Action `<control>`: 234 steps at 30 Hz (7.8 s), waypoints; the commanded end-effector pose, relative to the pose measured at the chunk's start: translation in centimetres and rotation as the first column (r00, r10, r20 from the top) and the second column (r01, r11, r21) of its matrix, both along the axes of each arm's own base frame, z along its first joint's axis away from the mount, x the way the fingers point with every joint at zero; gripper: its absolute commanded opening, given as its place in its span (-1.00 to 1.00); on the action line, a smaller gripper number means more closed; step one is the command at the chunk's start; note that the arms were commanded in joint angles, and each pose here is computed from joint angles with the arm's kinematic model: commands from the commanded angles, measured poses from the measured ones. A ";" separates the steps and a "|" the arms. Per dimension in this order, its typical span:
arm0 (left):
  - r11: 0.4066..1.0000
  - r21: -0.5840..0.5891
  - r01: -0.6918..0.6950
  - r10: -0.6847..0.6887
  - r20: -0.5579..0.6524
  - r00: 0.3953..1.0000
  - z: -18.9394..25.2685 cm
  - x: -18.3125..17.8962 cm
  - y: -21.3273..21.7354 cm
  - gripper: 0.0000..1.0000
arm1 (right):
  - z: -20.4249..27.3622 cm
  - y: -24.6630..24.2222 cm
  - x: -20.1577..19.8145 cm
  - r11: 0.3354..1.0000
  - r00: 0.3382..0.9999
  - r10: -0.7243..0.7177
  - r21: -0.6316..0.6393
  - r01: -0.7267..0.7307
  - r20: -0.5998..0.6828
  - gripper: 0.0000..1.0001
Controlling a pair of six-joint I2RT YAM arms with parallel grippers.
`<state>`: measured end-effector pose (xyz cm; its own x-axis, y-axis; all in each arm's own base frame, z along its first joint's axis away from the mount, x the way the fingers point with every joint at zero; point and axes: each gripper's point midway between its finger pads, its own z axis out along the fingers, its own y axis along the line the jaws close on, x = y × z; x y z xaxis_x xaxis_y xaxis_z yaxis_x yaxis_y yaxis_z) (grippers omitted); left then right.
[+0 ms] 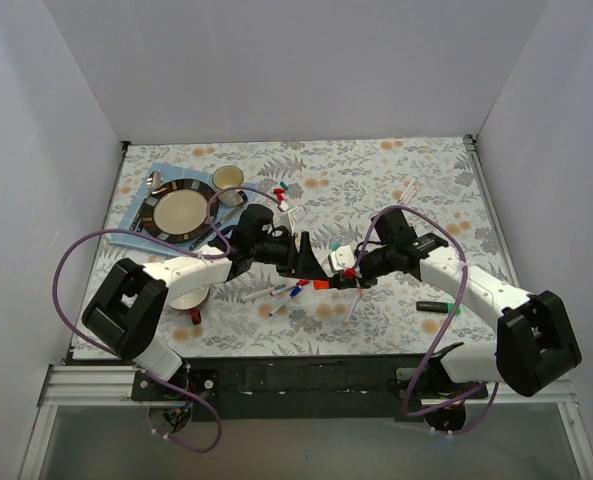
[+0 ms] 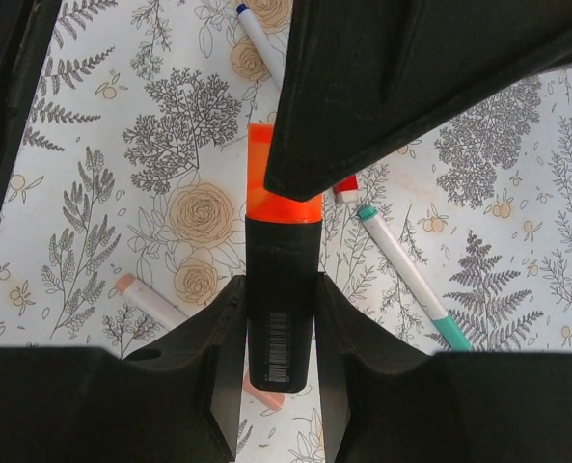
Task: Open the pen caps
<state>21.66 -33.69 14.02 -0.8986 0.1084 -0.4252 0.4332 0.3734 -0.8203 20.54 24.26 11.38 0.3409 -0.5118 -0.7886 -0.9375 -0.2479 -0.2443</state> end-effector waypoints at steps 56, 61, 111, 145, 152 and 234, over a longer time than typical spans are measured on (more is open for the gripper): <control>0.836 -0.489 -0.248 0.481 0.436 0.761 10.0 0.7 -1.5 -1.00 | 12.6 -1.7 3.6 0.611 0.566 -0.188 0.356 0.707 -0.803 0.96; 0.822 -0.513 -0.245 0.484 0.405 0.775 10.1 1.0 -3.1 -1.00 | 13.3 -1.6 2.8 0.603 0.544 -0.123 0.373 0.705 -0.830 0.86; 0.859 -0.504 -0.089 0.316 0.386 0.866 8.8 -0.5 -7.6 -0.13 | 13.5 -2.1 2.6 0.607 0.547 -0.086 0.392 0.692 -0.833 -0.97; 0.967 -0.239 0.090 -0.051 0.165 0.985 -1.6 -12.2 -2.4 -1.00 | 16.9 -9.6 13.8 0.302 0.594 -0.281 0.518 0.800 -0.754 -0.97; 0.982 -0.173 -0.071 0.113 0.245 0.963 0.2 -7.3 -1.3 -1.00 | 8.3 -15.4 19.1 0.004 0.176 -0.588 0.216 0.976 -0.789 -0.97; 0.568 0.460 -0.682 0.412 0.559 0.720 -2.9 33.4 7.4 -0.15 | 6.4 -14.8 13.5 0.445 0.402 -0.523 0.162 0.881 -0.752 0.23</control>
<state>54.38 -26.25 3.23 -0.7480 0.0158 -0.6636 0.1315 0.9834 -0.1248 34.84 8.22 17.07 -0.5643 0.2413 -0.7895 -0.5582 0.5931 0.5802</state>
